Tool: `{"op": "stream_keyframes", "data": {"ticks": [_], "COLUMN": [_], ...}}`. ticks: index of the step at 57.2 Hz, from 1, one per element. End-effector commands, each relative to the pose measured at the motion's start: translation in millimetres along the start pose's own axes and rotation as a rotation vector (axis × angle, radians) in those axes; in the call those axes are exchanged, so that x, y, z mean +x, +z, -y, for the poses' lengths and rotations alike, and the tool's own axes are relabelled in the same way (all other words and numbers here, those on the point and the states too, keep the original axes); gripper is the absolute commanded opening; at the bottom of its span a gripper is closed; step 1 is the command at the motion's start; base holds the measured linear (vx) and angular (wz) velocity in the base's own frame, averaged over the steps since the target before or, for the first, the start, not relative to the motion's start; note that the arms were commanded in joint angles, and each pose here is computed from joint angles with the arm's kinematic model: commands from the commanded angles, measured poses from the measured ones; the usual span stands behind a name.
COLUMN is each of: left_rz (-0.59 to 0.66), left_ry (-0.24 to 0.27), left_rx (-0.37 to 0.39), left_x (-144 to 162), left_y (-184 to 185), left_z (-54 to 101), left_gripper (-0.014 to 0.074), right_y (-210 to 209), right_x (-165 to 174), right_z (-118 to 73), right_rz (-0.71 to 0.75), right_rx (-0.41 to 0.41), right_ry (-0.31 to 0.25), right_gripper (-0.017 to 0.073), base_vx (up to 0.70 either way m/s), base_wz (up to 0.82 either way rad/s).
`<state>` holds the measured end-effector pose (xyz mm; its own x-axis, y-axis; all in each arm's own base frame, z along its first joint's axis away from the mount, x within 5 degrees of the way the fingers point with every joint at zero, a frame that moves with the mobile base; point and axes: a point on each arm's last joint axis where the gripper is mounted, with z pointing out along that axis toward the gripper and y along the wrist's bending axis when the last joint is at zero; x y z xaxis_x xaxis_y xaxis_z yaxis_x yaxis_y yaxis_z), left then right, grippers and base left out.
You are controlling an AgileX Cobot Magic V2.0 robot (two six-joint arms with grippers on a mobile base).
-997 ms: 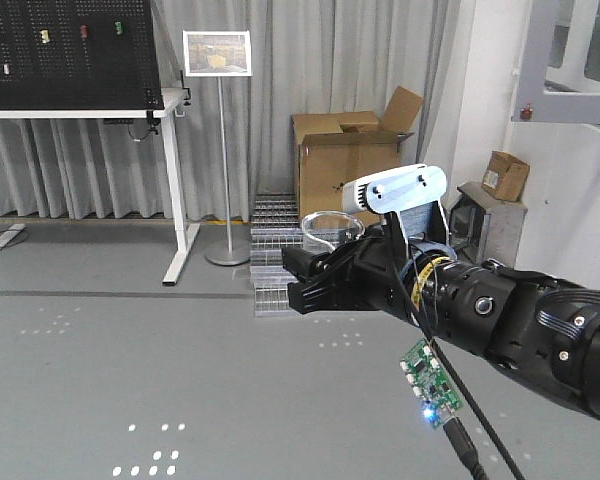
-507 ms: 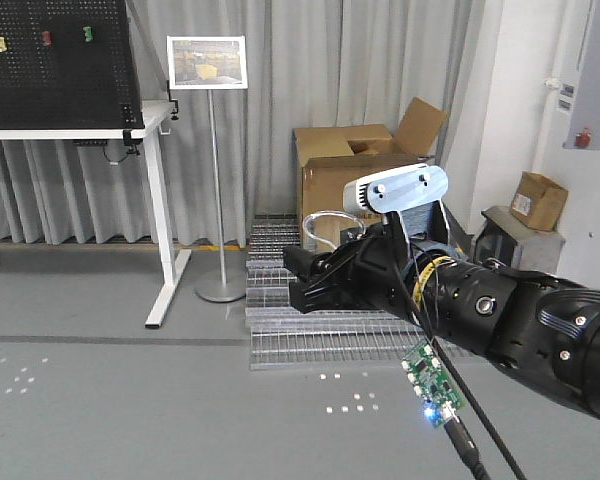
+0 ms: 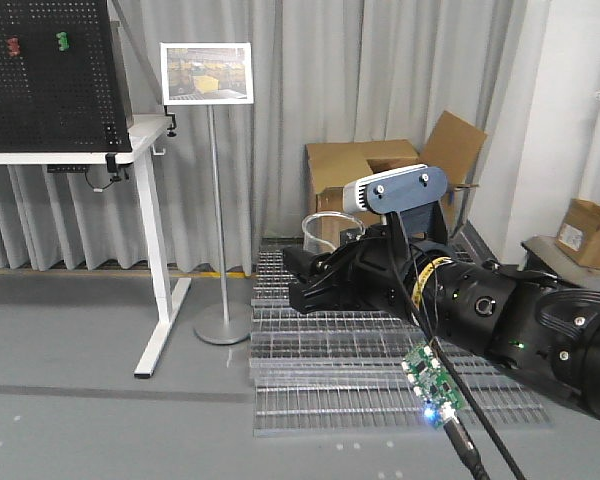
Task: Pick beaker and place in left cabinet
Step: 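Carry the beaker in the right gripper to the open cabinet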
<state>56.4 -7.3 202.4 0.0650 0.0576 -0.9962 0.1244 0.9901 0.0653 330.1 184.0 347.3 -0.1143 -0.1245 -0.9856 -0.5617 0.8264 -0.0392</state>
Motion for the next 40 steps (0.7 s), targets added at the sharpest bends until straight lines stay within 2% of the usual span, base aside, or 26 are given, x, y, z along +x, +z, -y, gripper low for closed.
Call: {"op": "stream_keyframes", "data": {"ticks": [1, 40], "left_rz": [0.085, 0.085], "left_ry": [-0.011, -0.011], "left_rx": [-0.008, -0.008], "left_x": [-3.1, -3.1], "left_y": [-1.2, -1.2], "left_z": [-0.4, -0.4], "left_gripper": [0.0001, 0.0001], "right_y": [-13.9, -13.9], "right_x": [-29.7, -29.9], "right_z": [-2.1, -2.3], "right_rz": [0.117, 0.119], "right_rx": [-0.03, -0.032], "right_ry": [-0.002, -0.002], "right_gripper": [-0.0001, -0.0001], "base_vx": [0.56, 0.5], "base_wz": [0.06, -0.01]}}
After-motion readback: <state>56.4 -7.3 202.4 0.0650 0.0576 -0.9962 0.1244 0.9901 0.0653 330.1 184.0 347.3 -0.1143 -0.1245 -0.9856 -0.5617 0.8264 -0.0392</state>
